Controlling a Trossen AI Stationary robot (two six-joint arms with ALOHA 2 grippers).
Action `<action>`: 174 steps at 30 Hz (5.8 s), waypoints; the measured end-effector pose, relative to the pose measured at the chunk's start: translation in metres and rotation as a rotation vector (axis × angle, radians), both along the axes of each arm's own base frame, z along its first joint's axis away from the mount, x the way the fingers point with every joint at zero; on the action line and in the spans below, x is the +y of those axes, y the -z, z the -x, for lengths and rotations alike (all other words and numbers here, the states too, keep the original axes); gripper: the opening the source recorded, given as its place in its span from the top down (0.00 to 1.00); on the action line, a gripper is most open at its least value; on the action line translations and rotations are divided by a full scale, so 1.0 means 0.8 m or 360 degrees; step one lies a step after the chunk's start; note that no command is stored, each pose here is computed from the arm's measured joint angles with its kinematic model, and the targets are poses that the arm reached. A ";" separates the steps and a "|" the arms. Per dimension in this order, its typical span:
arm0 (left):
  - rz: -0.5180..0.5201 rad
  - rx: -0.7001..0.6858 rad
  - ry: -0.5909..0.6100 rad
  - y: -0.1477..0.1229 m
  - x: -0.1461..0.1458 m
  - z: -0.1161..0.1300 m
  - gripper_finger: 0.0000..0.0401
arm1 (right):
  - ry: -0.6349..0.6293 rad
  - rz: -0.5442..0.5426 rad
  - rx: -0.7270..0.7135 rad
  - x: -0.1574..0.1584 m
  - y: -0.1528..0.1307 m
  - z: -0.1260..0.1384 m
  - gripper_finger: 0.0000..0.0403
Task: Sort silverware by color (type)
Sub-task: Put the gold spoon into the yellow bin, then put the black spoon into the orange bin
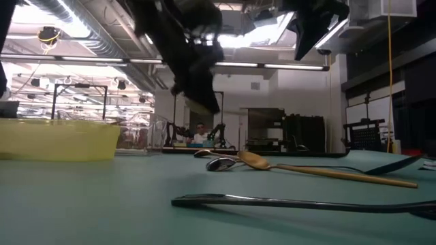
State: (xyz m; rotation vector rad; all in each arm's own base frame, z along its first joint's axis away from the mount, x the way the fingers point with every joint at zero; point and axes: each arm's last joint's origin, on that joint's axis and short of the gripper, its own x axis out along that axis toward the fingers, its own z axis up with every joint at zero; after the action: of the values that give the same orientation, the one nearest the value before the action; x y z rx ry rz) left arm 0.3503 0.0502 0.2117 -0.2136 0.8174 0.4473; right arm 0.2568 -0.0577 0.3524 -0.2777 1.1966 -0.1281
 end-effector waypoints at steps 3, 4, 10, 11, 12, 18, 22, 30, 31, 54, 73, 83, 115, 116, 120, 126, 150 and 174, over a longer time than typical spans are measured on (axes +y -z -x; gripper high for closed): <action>0.0004 0.0030 0.0007 -0.027 -0.006 0.022 0.99 | 0.0000 0.0000 0.0000 0.000 0.000 0.000 1.00; 0.0002 0.0033 0.0010 -0.036 -0.008 0.029 0.99 | 0.0000 0.0000 0.0000 0.000 0.000 0.000 1.00; -0.0025 0.0131 -0.0086 -0.081 -0.027 0.086 0.99 | -0.0001 -0.0001 -0.0002 0.000 0.000 0.000 1.00; -0.0036 0.0140 -0.0116 -0.088 -0.030 0.096 0.99 | -0.0001 -0.0001 -0.0002 0.000 0.000 0.000 1.00; -0.0045 0.0149 -0.0142 -0.094 -0.034 0.106 0.99 | -0.0001 -0.0001 -0.0002 0.000 0.000 0.000 1.00; -0.0056 0.0249 -0.0241 -0.118 -0.056 0.163 0.99 | -0.0001 0.0000 -0.0007 0.000 0.000 0.000 1.00; -0.0047 0.0305 -0.0259 -0.126 -0.069 0.191 0.99 | 0.0004 -0.0003 -0.0009 0.000 0.000 0.000 1.00; -0.0037 0.0464 -0.0283 -0.125 -0.090 0.222 0.99 | 0.0038 -0.0016 -0.0018 0.000 0.000 0.000 1.00; -0.0040 0.0477 -0.0284 -0.125 -0.093 0.225 0.99 | 0.0038 -0.0016 -0.0018 0.000 0.000 0.000 1.00; -0.0207 0.0909 -0.0348 -0.001 -0.100 0.261 0.99 | 0.0041 -0.0016 -0.0034 0.000 -0.001 -0.001 1.00; -0.0170 0.0936 -0.0337 0.045 -0.098 0.272 0.98 | 0.0041 -0.0008 -0.0077 -0.001 -0.002 -0.004 1.00; -0.0135 0.0914 -0.0331 0.063 -0.097 0.275 0.97 | 0.0041 -0.0008 -0.0076 -0.001 -0.002 -0.005 1.00; -0.0090 0.0870 -0.0361 0.064 -0.098 0.273 0.84 | 0.0106 -0.0038 -0.0087 -0.001 -0.002 -0.004 1.00; -0.0089 0.0869 -0.0361 0.064 -0.098 0.273 0.84 | 0.0107 -0.0039 -0.0085 -0.001 -0.002 -0.004 1.00; -0.0079 0.0850 -0.0359 0.060 -0.099 0.270 0.84 | 0.0108 -0.0041 -0.0081 -0.001 -0.002 -0.004 1.00; -0.0052 0.0797 -0.0311 0.045 -0.103 0.259 0.84 | 0.0108 -0.0041 -0.0082 -0.001 -0.002 -0.004 1.00; -0.0025 0.0378 -0.0241 0.007 -0.112 0.220 0.84 | 0.0381 -0.0325 -0.0170 0.003 0.000 -0.006 0.82; -0.0043 0.0125 -0.0088 -0.002 -0.119 0.198 0.84 | 0.0627 -0.0771 0.0243 0.052 0.099 -0.040 0.79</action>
State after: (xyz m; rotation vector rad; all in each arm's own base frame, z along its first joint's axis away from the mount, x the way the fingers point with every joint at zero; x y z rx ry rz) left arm 0.1915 -0.0448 0.2132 -0.1949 0.8837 0.5209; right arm 0.2891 -0.0159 0.2735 0.3814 1.3830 -0.1561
